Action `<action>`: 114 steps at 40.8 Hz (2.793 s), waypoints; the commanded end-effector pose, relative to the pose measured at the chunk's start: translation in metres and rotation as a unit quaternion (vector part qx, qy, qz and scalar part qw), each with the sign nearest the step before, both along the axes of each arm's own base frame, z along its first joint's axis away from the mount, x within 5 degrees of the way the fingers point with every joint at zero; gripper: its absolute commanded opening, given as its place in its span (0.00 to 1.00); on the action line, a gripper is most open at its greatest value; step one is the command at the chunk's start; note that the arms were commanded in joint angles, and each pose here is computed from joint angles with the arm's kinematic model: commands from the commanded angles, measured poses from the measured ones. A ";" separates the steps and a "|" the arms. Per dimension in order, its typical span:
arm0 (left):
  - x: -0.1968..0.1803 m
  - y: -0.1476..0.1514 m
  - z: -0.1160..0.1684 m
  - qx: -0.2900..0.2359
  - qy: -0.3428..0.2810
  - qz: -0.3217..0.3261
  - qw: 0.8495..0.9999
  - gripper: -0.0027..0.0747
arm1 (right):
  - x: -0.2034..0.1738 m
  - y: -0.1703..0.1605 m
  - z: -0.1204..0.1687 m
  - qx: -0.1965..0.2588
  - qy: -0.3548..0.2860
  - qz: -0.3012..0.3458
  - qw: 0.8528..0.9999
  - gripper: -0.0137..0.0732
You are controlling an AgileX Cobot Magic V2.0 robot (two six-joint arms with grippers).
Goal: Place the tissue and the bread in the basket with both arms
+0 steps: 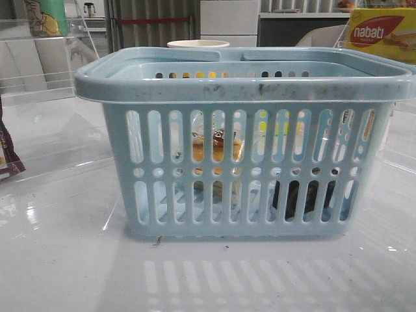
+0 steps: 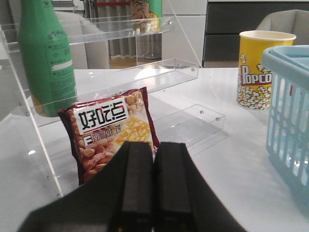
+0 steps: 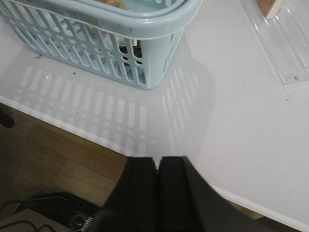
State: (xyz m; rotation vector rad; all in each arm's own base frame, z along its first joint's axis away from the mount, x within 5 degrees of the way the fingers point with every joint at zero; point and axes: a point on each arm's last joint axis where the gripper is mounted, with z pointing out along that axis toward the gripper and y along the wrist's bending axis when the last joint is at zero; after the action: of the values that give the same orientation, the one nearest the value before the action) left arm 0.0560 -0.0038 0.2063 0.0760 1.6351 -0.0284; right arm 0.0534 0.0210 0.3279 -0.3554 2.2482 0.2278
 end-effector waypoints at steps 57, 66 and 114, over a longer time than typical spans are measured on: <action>-0.002 0.000 0.009 -0.021 -0.110 -0.001 0.994 0.15 | 0.003 -0.001 0.008 0.013 -0.067 -0.005 0.998 0.22; -0.002 0.000 0.009 -0.021 -0.110 -0.001 0.994 0.15 | 0.005 -0.011 -0.023 0.047 -0.219 -0.091 0.970 0.22; -0.002 0.000 0.009 -0.021 -0.110 -0.001 0.994 0.15 | 0.001 -0.019 -0.115 0.068 -0.407 -0.152 0.898 0.22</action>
State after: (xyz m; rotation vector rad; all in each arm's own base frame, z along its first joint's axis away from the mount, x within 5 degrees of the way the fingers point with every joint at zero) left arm 0.0561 -0.0034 0.2088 0.0600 1.5108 -0.0327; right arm 0.0568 0.0017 0.2008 0.0127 1.5370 0.0605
